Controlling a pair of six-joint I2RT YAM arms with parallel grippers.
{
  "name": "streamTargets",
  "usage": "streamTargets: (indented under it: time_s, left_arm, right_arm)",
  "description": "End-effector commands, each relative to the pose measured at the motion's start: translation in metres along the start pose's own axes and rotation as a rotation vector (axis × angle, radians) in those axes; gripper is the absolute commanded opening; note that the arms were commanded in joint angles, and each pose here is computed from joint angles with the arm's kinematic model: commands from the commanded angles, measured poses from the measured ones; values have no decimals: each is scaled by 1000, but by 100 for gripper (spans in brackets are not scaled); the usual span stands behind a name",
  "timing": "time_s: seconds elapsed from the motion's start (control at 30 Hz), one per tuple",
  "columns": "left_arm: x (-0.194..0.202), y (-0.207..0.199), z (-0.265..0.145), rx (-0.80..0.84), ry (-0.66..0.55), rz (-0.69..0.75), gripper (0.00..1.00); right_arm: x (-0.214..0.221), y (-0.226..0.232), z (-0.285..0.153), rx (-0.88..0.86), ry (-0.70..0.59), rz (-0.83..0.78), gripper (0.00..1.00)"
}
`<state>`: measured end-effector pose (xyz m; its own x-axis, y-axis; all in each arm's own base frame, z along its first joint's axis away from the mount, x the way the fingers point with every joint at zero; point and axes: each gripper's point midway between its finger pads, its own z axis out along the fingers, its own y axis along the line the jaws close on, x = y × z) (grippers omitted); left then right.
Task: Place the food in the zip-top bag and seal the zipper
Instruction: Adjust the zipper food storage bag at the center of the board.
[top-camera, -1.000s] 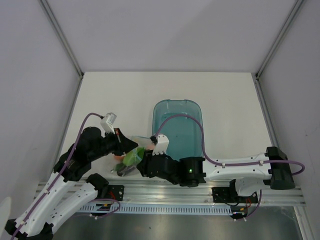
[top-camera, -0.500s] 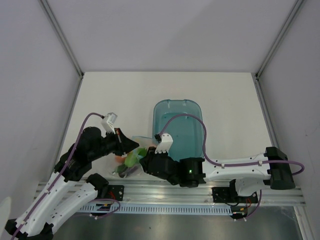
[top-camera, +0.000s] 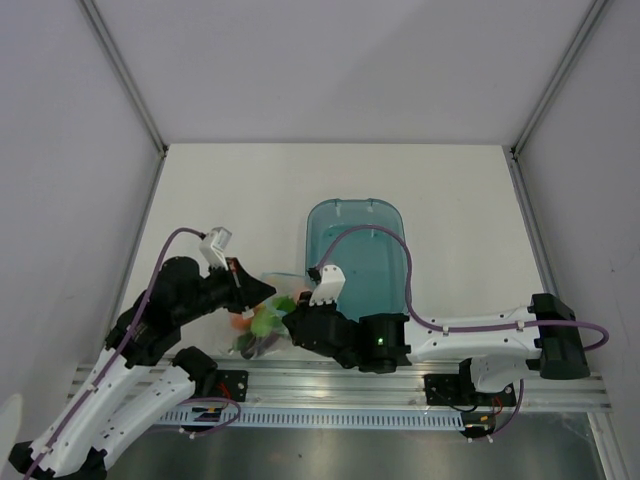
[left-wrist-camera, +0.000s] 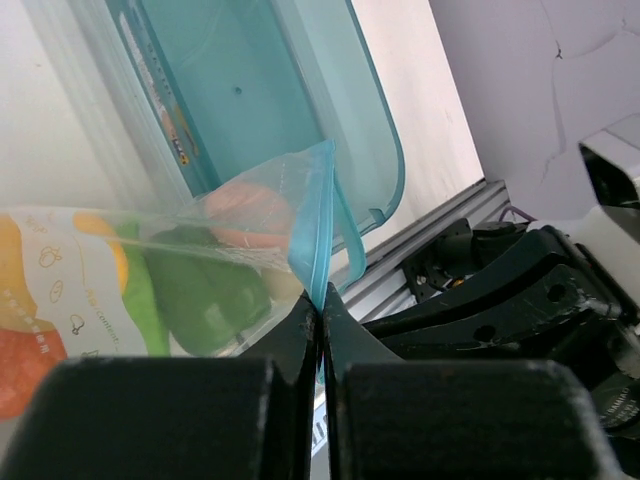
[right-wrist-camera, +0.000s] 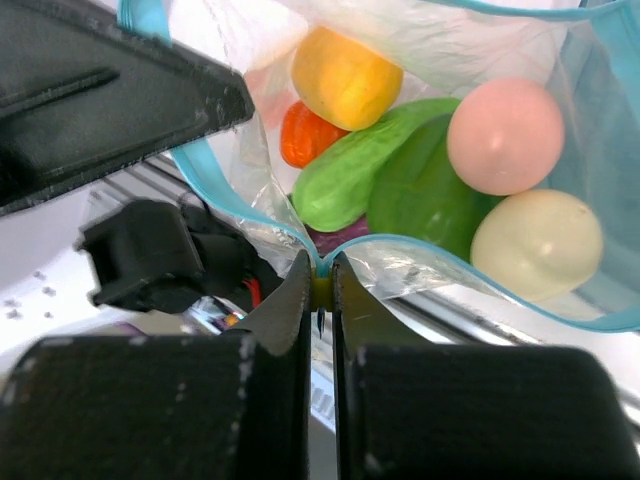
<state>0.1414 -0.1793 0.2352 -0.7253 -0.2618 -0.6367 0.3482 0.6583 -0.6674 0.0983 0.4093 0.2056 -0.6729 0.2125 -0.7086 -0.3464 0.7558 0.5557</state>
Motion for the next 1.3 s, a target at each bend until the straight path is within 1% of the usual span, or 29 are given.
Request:
streamTargets:
  time_s: [0.0, 0.07, 0.13, 0.17, 0.2, 0.23, 0.27, 0.3, 0.33, 0.37, 0.4, 0.43, 0.47, 0.5, 0.57, 0.67, 0.77, 0.8, 0.83, 0.87, 0.9, 0.93, 0.97, 1.0, 1.07, 1.1, 1.17, 1.23, 1.27]
  left_arm:
    - [-13, 3, -9, -24, -70, 56, 1]
    - [-15, 9, -14, -64, -87, 72, 1]
    - [-27, 11, -24, -101, -145, 87, 1]
    - [-27, 16, -27, -125, -152, 94, 7]
    - [-37, 14, -35, -144, -198, 99, 14]
    - [-40, 15, -41, -154, -221, 103, 36]
    - [-41, 15, -44, -158, -228, 107, 49]
    - [-47, 18, -52, -191, -260, 109, 62]
    - [-51, 23, -59, -223, -290, 108, 78]
    - [-52, 26, -63, -239, -301, 110, 81]
    - [-55, 25, -70, -250, -318, 112, 84]
    - [-59, 29, -75, -278, -341, 112, 91]
    - [-60, 31, -78, -296, -351, 110, 95]
    - [-65, 29, -86, -303, -376, 108, 97]
    - [-67, 38, -96, -364, -391, 100, 100]
    - [-74, 44, -111, -424, -435, 89, 99]
    - [-79, 52, -126, -497, -466, 85, 99]
    - [-82, 52, -132, -504, -483, 85, 97]
    - [-83, 53, -134, -513, -491, 88, 91]
    - [-85, 52, -136, -512, -500, 109, 88]
    - [-86, 50, -138, -495, -511, 123, 84]
    - [-88, 47, -138, -482, -520, 136, 75]
    - [-96, 38, -139, -441, -553, 189, 72]
    - [-92, 33, -127, -387, -530, 232, 70]
    - [-97, 17, -124, -297, -558, 338, 70]
    - [-98, 8, -114, -233, -560, 378, 70]
    - [-100, 3, -107, -207, -552, 437, 70]
    - [-105, -13, -102, -140, -562, 493, 70]
    - [-107, -16, -98, -128, -554, 536, 70]
  right_arm:
    - [-26, 17, -1, -26, -48, -103, 0]
    - [-31, 22, 4, -61, 0, -146, 0]
    - [-41, 30, 9, -91, 28, -205, 0]
    - [-46, 33, 12, -120, 50, -222, 0]
    - [-50, 38, 14, -140, 54, -246, 0]
    - [-57, 45, 18, -168, 51, -304, 0]
    - [-58, 54, 18, -214, 76, -328, 0]
    - [-64, 52, 24, -214, 88, -352, 0]
    - [-68, 55, 26, -237, 99, -410, 0]
    - [-70, 68, 29, -288, 124, -439, 0]
    - [-70, 68, 32, -306, 148, -480, 0]
    - [-74, 67, 38, -323, 160, -518, 0]
    - [-74, 74, 40, -389, 181, -609, 0]
    - [-70, 68, 42, -390, 215, -668, 0]
    - [-69, 65, 49, -423, 240, -788, 0]
    - [-68, 53, 54, -415, 293, -859, 0]
    - [-73, 56, 52, -440, 272, -937, 0]
    - [-77, 56, 51, -450, 252, -966, 0]
    - [-82, 57, 50, -449, 237, -976, 0]
    - [-87, 55, 51, -447, 225, -983, 0]
    - [-91, 55, 51, -454, 214, -994, 0]
    - [-94, 56, 49, -470, 207, -990, 0]
    - [-99, 55, 50, -499, 211, -975, 0]
    - [-104, 57, 50, -522, 199, -966, 0]
    - [-107, 62, 46, -592, 207, -935, 0]
    - [-114, 59, 48, -602, 206, -920, 0]
    - [-118, 67, 42, -689, 213, -905, 0]
    - [-128, 67, 42, -724, 218, -886, 0]
    - [-133, 77, 36, -789, 221, -882, 0]
